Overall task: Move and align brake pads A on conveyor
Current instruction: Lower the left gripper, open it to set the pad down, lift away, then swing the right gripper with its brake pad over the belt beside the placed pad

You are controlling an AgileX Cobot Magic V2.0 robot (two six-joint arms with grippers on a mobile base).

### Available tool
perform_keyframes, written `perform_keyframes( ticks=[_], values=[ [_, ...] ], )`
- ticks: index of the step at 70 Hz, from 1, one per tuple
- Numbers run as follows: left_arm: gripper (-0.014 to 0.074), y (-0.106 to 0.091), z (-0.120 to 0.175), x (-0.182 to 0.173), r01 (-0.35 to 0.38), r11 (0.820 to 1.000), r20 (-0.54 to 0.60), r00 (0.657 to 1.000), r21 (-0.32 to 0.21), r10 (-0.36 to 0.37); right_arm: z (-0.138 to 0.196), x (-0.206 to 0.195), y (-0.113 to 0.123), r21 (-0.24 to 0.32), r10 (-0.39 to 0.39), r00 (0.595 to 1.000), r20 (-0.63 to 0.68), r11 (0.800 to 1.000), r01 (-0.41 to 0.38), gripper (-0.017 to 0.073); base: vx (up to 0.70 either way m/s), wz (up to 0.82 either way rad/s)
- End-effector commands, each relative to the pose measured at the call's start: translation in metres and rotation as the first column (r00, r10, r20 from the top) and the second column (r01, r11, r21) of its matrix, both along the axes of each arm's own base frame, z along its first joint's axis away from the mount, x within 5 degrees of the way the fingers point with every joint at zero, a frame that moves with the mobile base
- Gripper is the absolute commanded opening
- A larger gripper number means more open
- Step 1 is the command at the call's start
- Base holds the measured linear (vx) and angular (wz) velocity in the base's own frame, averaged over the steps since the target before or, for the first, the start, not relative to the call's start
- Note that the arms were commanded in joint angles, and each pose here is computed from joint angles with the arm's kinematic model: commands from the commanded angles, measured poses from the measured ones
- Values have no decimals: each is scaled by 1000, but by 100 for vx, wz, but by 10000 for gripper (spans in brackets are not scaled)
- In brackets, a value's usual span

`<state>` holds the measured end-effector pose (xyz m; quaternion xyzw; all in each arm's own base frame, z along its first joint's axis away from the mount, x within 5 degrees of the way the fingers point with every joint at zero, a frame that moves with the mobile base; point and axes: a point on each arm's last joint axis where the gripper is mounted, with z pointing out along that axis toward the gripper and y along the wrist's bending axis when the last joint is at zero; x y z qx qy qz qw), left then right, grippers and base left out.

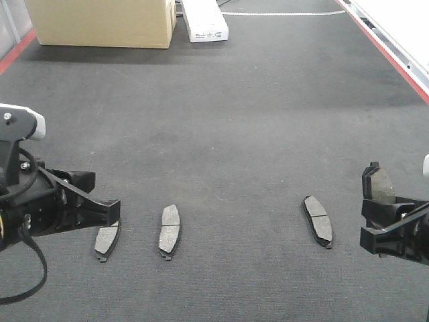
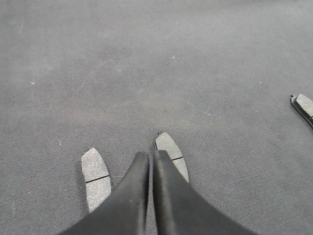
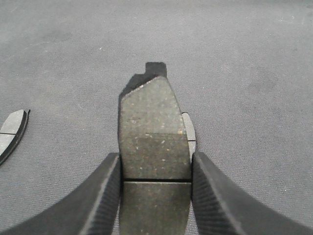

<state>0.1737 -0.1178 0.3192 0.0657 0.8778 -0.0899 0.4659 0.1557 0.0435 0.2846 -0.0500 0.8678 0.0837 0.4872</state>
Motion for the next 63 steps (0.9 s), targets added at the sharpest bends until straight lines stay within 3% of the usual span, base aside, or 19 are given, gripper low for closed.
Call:
perform_keyframes(
  ticks=[1,14,30,42,50,63],
  values=[
    [-8,-2,14,-1,35,999,68,997,-30,-33,19,4,2,23,18,992,126,1000,-21,36,0,0],
    [-8,-2,14,-1,35,999,68,997,-30,-33,20,5,2,29,20,990,137,999,-24,36,0,0],
    [-8,-2,14,-1,35,999,68,997,-30,-33,18,12,6,76,0,997,76,997,-6,39,0,0],
    [-8,-2,14,-1,35,999,68,997,-30,-33,20,41,16,87,-17,998,-65,996,23,43,0,0],
    [-8,-2,14,-1,35,999,68,997,-30,-33,15,65,33,58,20,989,-148,998,-11,45,0,0],
    [-8,-2,14,-1,35,999,68,997,-30,-33,-2,103,80,35,95,957,-275,995,-89,46,0,0]
  ],
)
